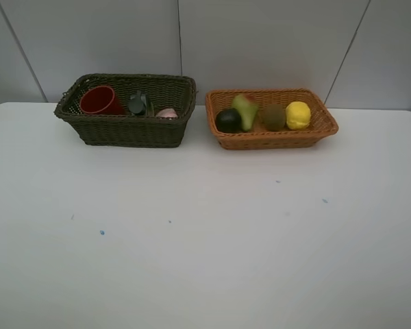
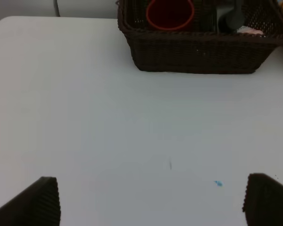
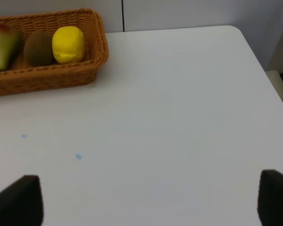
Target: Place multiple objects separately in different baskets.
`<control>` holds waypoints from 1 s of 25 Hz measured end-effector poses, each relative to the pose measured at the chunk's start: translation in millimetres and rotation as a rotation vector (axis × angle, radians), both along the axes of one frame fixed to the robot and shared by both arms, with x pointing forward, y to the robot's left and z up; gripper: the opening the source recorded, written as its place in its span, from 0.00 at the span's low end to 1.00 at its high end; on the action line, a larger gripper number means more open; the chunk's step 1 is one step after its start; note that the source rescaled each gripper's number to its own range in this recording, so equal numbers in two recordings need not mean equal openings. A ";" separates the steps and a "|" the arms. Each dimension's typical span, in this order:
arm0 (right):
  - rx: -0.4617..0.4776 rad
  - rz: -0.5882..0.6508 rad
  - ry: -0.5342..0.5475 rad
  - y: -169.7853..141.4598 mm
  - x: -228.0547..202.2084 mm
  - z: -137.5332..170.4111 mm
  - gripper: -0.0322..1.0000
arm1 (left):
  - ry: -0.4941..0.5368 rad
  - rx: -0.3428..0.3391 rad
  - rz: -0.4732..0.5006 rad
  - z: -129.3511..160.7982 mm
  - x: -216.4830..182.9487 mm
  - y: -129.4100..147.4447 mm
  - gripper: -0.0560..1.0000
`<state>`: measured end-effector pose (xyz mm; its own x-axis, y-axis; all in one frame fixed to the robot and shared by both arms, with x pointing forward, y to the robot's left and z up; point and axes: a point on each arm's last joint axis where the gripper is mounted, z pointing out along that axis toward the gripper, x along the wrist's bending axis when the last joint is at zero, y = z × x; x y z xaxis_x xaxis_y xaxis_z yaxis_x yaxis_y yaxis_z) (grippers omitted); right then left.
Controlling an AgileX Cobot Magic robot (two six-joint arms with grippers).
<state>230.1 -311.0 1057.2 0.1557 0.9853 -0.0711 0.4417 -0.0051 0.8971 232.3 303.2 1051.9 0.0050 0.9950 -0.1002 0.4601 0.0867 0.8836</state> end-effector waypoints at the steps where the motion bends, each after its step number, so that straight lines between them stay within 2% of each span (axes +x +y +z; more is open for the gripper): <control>1: 0.000 0.000 0.000 0.0 0.0 0.0 0.99 | -0.002 -0.001 0.000 0.2 0.0 0.0 1.00; 25: 0.000 0.000 0.000 0.0 0.0 0.0 0.99 | -0.002 -0.006 0.008 0.3 0.1 0.4 1.00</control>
<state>230.1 -311.0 1057.2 0.1557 0.9853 -0.0711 0.4417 -0.0051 0.8971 232.4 303.6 1052.2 -0.0029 0.9943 -0.1066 0.4572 0.0962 0.8842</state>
